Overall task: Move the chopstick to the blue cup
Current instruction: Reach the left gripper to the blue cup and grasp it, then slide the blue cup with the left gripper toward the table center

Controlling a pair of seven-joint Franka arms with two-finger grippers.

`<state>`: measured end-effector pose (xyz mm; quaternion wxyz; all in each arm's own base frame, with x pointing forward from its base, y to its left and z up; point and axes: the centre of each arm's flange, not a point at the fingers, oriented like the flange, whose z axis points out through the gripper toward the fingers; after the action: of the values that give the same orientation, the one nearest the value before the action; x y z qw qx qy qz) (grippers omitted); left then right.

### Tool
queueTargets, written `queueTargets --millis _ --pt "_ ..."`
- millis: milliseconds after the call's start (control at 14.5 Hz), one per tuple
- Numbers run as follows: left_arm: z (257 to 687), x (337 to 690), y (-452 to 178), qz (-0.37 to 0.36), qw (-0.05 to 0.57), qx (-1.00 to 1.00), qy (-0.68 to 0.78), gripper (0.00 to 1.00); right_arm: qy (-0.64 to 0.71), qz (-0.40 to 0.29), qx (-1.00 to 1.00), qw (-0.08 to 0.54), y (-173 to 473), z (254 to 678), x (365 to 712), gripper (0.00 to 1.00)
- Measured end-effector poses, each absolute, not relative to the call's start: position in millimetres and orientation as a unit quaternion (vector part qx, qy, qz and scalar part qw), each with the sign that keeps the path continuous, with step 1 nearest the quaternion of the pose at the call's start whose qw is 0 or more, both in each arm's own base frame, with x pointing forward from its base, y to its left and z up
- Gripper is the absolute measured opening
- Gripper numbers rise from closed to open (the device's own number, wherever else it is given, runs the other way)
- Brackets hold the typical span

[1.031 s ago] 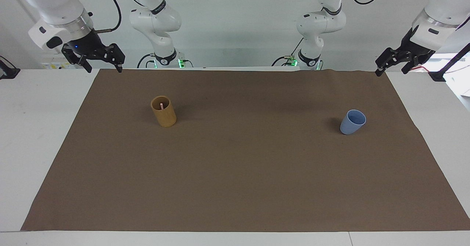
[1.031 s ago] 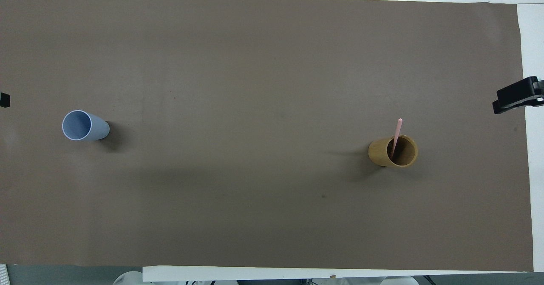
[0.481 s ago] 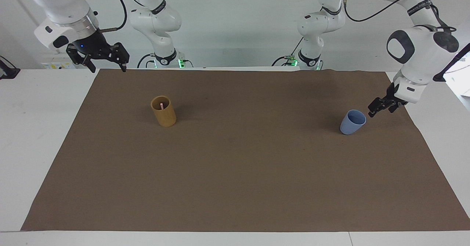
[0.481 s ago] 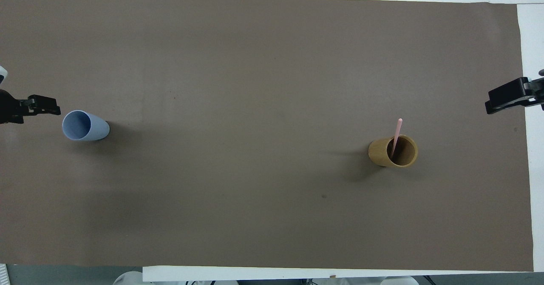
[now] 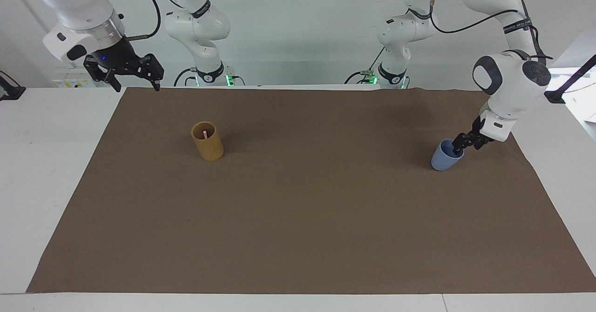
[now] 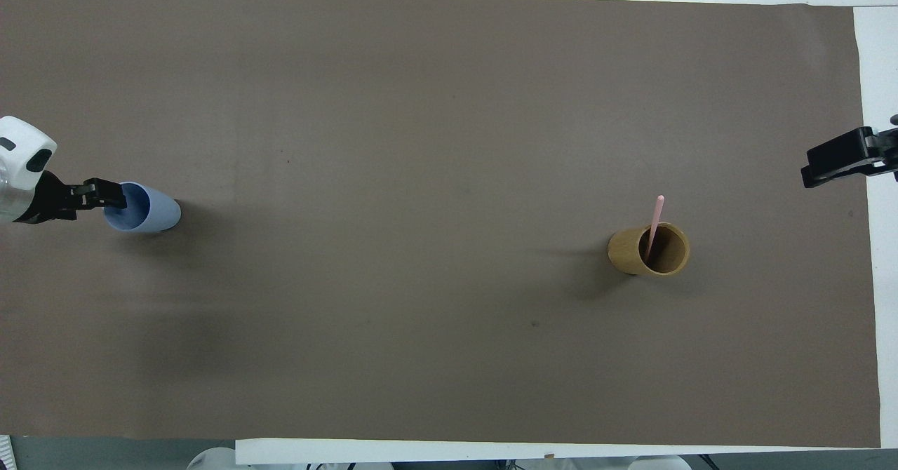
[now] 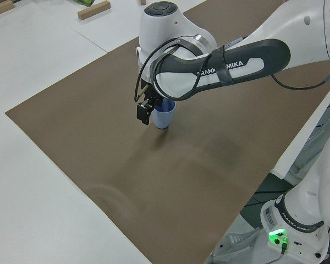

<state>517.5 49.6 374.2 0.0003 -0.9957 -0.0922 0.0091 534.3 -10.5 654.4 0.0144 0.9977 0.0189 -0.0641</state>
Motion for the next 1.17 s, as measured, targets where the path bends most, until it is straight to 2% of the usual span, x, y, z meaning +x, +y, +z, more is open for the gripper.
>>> queueTargets --millis 275,412,619,894,1031,1169 --pt "373.8 519.6 21.8 0.006 0.001 -0.994 -0.113 0.22 0.019 -0.064 0.998 0.014 -10.5 654.5 534.3 1.00" --pt "381.3 523.8 -23.1 0.000 0.000 -0.991 -0.130 0.04 0.019 -0.064 0.998 0.014 -10.5 654.5 534.3 1.00" --pt "400.3 517.5 -137.6 -0.011 -0.004 -0.986 -0.165 0.04 0.019 -0.064 0.998 0.014 -10.4 654.5 534.3 1.00" --pt "399.8 467.4 -268.7 -0.015 -0.011 -0.984 -0.176 0.04 0.019 -0.064 0.998 0.014 -10.4 654.5 534.3 1.00" --pt "390.5 446.5 -309.6 -0.018 -0.018 -0.984 -0.174 0.04 0.019 -0.064 0.998 0.014 -10.4 654.5 534.3 1.00" --pt "379.3 443.7 -323.9 -0.022 -0.026 -0.984 -0.177 0.04 0.019 -0.064 0.998 0.014 -10.4 654.5 534.3 1.00"
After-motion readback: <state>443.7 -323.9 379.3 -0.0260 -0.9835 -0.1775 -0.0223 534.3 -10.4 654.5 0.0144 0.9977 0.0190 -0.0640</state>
